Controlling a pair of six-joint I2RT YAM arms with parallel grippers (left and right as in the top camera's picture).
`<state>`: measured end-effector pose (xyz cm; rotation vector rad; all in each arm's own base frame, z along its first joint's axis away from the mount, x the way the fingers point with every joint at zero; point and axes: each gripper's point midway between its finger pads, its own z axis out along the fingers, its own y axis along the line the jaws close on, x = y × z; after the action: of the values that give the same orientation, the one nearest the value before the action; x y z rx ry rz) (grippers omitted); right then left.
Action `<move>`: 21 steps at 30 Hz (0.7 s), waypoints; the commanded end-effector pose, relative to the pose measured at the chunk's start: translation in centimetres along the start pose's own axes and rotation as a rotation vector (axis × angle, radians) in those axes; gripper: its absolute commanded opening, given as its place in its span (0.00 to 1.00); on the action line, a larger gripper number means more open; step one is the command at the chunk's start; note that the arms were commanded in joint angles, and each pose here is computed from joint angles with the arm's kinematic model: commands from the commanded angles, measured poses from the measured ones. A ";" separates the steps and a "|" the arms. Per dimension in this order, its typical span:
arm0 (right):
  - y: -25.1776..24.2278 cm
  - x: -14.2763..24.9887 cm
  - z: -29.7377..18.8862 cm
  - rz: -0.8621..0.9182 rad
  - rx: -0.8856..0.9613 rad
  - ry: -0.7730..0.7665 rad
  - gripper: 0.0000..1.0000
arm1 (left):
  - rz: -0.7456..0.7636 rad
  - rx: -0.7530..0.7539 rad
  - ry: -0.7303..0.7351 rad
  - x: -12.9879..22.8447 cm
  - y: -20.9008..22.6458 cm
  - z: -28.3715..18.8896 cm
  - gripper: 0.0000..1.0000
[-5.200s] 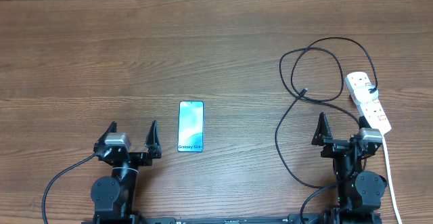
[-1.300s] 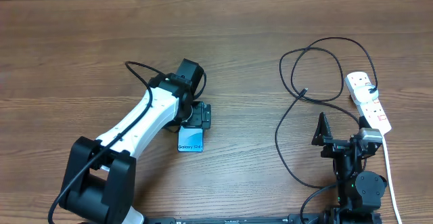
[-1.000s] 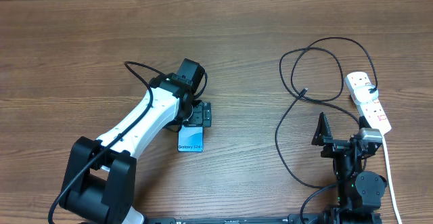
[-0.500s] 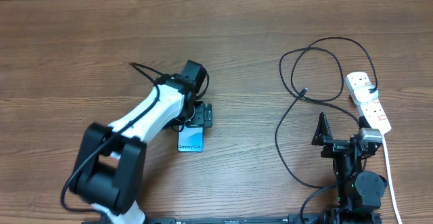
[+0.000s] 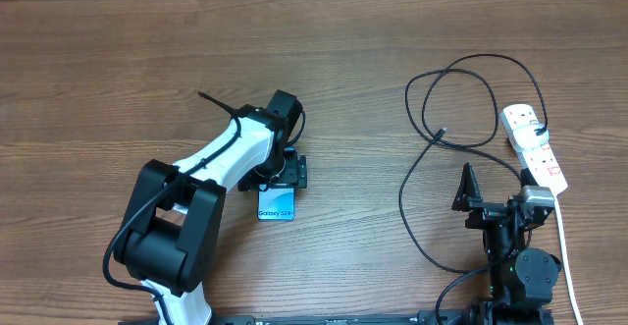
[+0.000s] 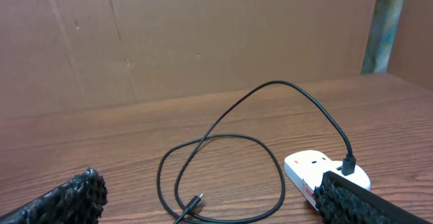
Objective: Plug charger to phone and switch on socket
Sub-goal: 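Close the left gripper on the phone's top edge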
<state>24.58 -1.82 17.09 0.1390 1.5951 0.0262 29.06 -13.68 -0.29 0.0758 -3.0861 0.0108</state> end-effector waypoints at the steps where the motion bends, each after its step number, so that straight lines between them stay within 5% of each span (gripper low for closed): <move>1: 0.1 0.2 0.0 -0.002 -0.004 -0.001 1.00 | 0.002 -0.033 0.055 0.9 0.5 1.8 0.80; 15: 0.1 0.2 0.0 -0.002 -0.004 -0.001 1.00 | 0.001 -0.031 0.051 0.7 0.4 1.7 0.59; 21: 0.1 0.2 0.0 -0.002 -0.004 -0.001 1.00 | 0.002 -0.023 0.036 0.1 0.1 1.3 0.57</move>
<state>24.58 -1.83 17.09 0.1390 1.5951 0.0256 29.10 -13.75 -0.20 0.0706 -3.0820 0.0124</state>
